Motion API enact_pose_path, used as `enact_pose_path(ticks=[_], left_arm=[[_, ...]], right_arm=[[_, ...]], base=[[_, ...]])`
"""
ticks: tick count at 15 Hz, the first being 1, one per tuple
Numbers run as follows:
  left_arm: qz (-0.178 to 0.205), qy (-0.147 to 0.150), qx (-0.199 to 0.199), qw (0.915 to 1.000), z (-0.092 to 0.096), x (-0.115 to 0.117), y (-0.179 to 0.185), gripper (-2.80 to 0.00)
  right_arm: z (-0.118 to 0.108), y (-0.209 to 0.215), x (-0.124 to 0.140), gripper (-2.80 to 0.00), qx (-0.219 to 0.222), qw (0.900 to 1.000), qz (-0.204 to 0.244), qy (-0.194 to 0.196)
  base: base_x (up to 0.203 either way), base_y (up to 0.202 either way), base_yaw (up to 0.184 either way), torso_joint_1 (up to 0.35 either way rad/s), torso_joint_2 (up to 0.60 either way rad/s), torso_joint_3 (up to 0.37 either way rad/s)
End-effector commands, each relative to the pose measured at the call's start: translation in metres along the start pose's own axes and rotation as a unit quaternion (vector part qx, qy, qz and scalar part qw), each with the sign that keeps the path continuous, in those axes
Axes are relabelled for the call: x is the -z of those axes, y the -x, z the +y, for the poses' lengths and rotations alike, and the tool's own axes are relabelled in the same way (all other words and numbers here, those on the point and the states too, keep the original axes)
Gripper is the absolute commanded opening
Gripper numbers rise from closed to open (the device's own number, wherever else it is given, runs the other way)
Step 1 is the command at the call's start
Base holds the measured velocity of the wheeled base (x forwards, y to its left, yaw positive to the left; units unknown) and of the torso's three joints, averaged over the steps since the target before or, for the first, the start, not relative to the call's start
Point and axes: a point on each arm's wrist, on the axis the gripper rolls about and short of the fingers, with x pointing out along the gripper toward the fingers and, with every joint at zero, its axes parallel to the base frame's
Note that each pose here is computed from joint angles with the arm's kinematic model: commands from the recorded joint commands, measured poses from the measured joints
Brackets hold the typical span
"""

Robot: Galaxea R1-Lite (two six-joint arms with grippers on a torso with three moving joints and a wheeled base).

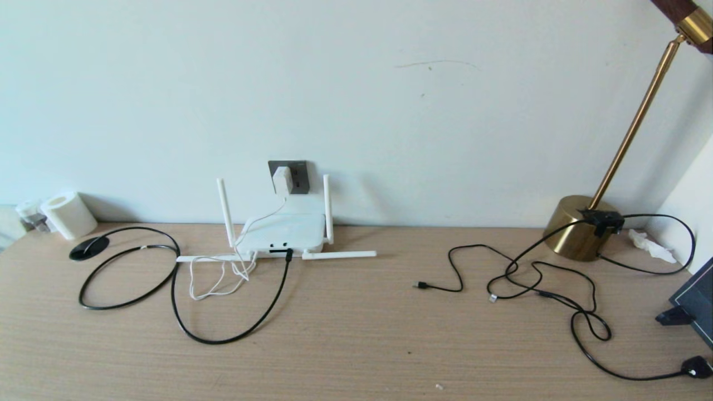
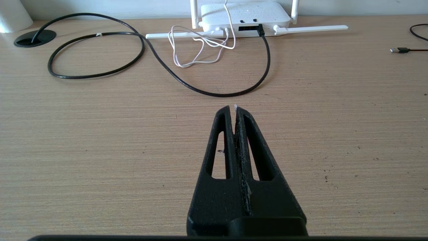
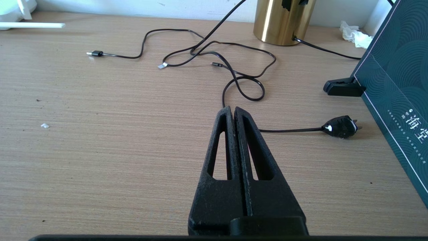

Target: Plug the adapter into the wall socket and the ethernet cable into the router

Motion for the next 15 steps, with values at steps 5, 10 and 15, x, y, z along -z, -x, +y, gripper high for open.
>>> enact_pose_path(ticks=[5,10,15], left_arm=[[0.002,0.000,0.000,1.0000,0.0000,0.0000,-0.0002,-2.80],[0.001,0.000,0.000,1.0000,0.0000,0.0000,-0.0001,-2.80],[0.002,0.000,0.000,1.0000,0.0000,0.0000,-0.0002,-2.80]], right_arm=[[0.0000,-0.0001,0.0000,-2.80,0.000,1.000,0.001,0.001],[-0.0004,0.0001,-0.0005,-2.80,0.009,1.000,-0.001,-0.001],[-0.0004,0.0000,-0.0003,-2.80,0.009,1.000,-0.001,-0.005]], base=[[0.000,0.000,0.000,0.000,0.00,0.000],[0.000,0.000,0.000,0.000,0.00,0.000],[0.000,0.000,0.000,0.000,0.00,0.000]])
